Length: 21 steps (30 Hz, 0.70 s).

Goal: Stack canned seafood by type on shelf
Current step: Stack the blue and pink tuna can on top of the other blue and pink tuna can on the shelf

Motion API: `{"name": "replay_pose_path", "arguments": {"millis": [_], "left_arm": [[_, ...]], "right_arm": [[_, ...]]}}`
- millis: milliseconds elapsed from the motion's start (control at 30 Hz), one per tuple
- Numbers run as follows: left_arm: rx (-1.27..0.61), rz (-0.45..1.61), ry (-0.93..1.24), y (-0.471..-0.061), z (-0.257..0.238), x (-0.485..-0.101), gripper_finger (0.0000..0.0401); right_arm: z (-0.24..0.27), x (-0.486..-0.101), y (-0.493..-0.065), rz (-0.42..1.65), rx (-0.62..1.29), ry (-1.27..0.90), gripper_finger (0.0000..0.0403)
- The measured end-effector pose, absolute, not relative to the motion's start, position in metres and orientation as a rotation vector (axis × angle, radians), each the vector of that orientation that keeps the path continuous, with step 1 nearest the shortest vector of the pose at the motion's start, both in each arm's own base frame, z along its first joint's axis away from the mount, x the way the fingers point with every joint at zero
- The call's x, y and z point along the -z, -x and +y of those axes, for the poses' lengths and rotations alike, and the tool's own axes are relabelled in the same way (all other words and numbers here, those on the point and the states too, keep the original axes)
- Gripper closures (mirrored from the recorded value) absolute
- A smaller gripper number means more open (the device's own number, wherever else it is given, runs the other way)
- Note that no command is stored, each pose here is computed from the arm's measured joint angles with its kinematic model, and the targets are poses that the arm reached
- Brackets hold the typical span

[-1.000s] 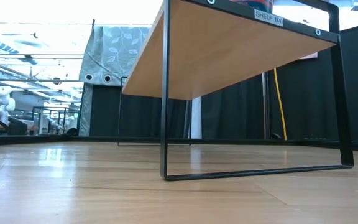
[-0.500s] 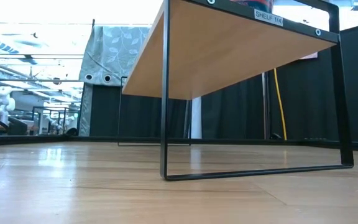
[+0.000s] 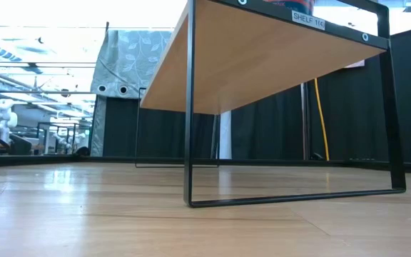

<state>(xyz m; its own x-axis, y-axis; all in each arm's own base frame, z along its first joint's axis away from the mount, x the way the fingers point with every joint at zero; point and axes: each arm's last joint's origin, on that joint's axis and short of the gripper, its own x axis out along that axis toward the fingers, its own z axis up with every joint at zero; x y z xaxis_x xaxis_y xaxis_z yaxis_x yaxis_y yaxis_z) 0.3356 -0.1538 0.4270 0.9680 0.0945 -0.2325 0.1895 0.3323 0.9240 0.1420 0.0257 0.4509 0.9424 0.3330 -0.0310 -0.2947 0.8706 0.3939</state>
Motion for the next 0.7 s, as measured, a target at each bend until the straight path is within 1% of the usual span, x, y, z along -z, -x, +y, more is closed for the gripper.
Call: {"name": "replay_pose_path", "arguments": {"millis": [367,533,700], "left_arm": [[0.127,0.368,-1.288,-0.360,-0.165,-0.390,0.0203],[0.122,0.368,-1.274,-0.362,-0.165,-0.390,0.0203],[0.149,0.439,-1.240,-0.361,-0.161,-0.382,0.0201]], "right_arm": [[0.026,-0.447,-0.143,0.134,-0.323,-0.399,0.0069],[0.026,-0.447,-0.143,0.137,-0.327,-0.399,0.0069],[0.026,-0.447,-0.143,0.139,-0.327,-0.398,0.0069]]}}
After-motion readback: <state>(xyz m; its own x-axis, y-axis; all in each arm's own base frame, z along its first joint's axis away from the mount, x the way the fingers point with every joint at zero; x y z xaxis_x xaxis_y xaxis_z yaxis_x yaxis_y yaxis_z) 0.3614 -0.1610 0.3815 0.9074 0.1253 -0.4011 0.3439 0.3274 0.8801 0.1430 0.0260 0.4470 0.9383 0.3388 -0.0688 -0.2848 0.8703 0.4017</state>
